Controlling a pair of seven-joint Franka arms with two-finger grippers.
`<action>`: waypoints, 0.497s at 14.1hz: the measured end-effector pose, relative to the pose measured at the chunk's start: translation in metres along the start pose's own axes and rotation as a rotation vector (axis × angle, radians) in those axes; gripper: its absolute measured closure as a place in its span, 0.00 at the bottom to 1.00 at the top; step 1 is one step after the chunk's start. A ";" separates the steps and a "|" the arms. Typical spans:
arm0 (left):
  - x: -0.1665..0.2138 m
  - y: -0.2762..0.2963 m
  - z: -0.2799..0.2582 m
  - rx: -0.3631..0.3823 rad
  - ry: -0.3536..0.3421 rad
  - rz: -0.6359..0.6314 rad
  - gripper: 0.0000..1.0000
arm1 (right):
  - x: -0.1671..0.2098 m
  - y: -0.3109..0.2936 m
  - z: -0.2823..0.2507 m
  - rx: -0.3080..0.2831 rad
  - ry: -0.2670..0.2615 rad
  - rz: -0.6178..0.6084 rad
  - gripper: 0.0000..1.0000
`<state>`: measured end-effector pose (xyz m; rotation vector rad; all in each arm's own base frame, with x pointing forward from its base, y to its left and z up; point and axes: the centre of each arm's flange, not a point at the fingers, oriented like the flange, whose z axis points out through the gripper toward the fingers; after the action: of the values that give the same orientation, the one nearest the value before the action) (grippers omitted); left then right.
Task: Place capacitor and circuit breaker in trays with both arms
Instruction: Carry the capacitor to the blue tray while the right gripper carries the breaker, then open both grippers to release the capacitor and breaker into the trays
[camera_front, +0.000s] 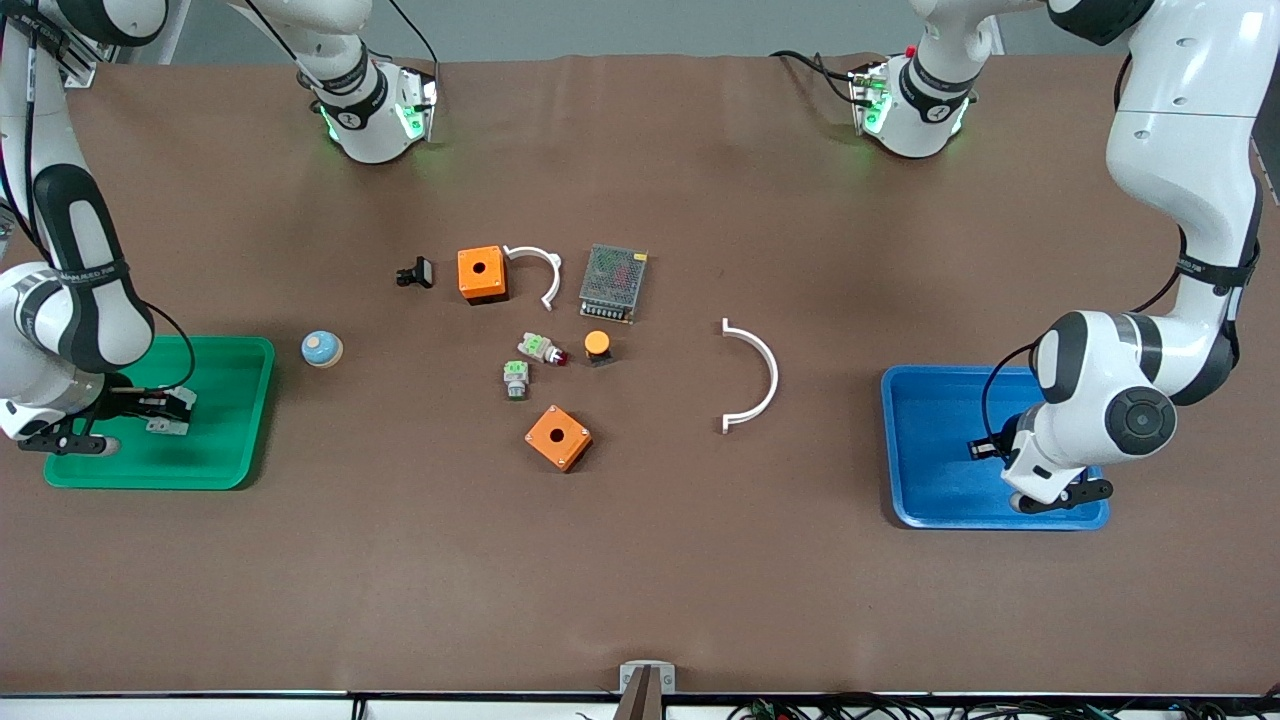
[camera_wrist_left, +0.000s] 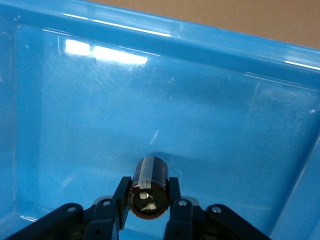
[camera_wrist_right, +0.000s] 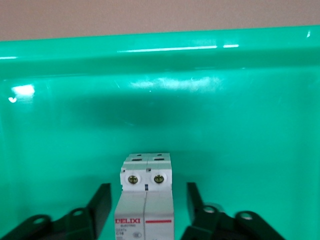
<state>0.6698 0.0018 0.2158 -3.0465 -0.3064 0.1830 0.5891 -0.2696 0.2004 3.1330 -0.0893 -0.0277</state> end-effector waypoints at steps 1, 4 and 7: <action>0.000 -0.002 0.001 0.000 -0.002 -0.002 0.66 | 0.003 0.000 -0.004 -0.002 0.010 -0.002 0.17; 0.000 -0.003 0.007 0.000 -0.012 -0.004 0.66 | 0.020 -0.003 -0.029 0.004 0.016 -0.016 0.00; -0.001 -0.005 0.013 0.001 -0.021 -0.007 0.66 | 0.039 -0.016 -0.075 0.035 -0.033 -0.041 0.00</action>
<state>0.6663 0.0073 0.2034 -3.0441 -0.3180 0.2151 0.6306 -0.2556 0.2747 3.1694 -0.0260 -0.0788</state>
